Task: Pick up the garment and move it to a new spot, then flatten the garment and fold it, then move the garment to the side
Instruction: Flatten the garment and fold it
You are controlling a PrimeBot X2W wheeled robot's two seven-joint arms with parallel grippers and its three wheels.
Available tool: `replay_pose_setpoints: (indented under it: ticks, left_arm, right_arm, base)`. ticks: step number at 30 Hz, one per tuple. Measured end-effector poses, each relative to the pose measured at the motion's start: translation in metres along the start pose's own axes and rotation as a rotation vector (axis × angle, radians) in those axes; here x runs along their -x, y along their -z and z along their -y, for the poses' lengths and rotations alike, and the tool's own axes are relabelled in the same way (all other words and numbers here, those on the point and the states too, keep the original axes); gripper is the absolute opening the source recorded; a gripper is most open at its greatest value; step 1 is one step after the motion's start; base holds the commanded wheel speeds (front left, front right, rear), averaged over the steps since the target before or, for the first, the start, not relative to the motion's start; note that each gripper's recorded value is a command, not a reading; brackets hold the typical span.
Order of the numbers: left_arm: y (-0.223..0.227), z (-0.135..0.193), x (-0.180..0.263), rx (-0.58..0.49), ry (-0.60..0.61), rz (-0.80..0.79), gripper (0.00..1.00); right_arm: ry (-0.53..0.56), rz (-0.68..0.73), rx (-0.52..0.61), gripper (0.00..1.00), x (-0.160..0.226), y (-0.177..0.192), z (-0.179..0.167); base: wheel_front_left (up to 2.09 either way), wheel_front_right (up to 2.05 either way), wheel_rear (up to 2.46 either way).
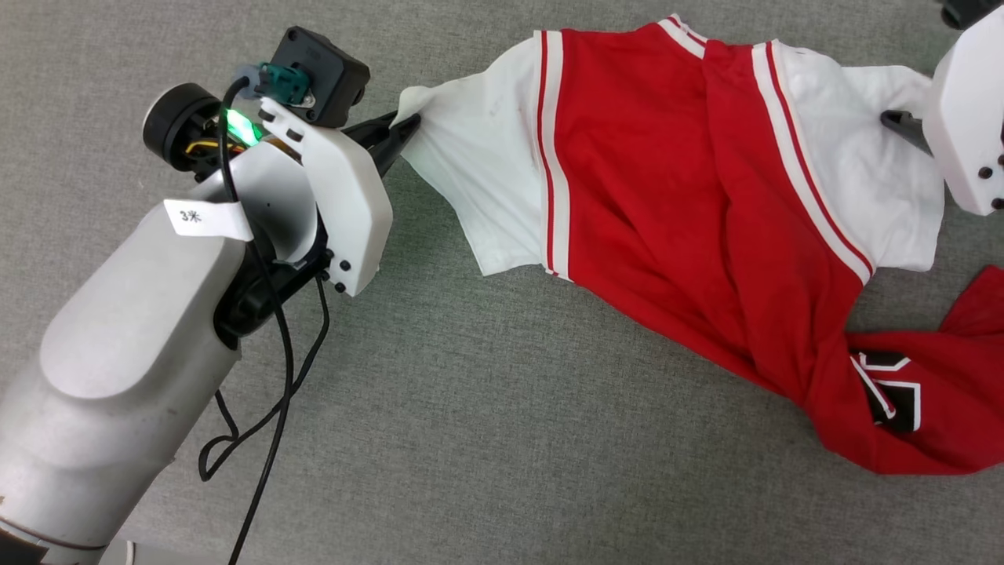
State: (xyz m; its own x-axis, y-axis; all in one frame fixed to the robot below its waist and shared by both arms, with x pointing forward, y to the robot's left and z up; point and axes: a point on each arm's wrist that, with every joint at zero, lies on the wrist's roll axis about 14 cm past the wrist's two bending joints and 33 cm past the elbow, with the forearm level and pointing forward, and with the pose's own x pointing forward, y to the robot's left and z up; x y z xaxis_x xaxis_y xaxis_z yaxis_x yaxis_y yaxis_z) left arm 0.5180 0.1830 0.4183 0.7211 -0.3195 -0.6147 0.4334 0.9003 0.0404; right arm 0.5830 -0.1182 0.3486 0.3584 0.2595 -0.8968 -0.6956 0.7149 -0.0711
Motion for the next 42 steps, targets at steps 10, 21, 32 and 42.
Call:
replay_pose_setpoints:
  ticks: [10, 21, 32, 42]
  left_arm:
    - [-0.021, -0.007, 0.011, -0.014, -0.027, 0.072, 0.0]
    - [-0.107, -0.007, 0.059, -0.094, -0.086, 0.371, 0.0]
    - [-0.21, 0.021, 0.142, -0.226, -0.113, 0.724, 0.0]
    - [-0.29, 0.032, 0.237, -0.304, -0.175, 1.007, 0.0]
  right_arm:
    - [0.036, 0.221, -0.021, 0.0, 0.026, -0.027, 0.007]
    - [0.181, 0.627, -0.003, 0.0, 0.135, -0.082, 0.033]
    - [0.333, 0.962, 0.044, 0.0, 0.273, -0.113, 0.04]
    - [0.497, 1.183, 0.097, 0.0, 0.398, -0.117, 0.037]
  base:
    - [0.0, 0.0, 0.0]
    - [0.0, 0.0, 0.0]
    - [0.0, 0.0, 0.0]
    - [0.0, 0.0, 0.0]
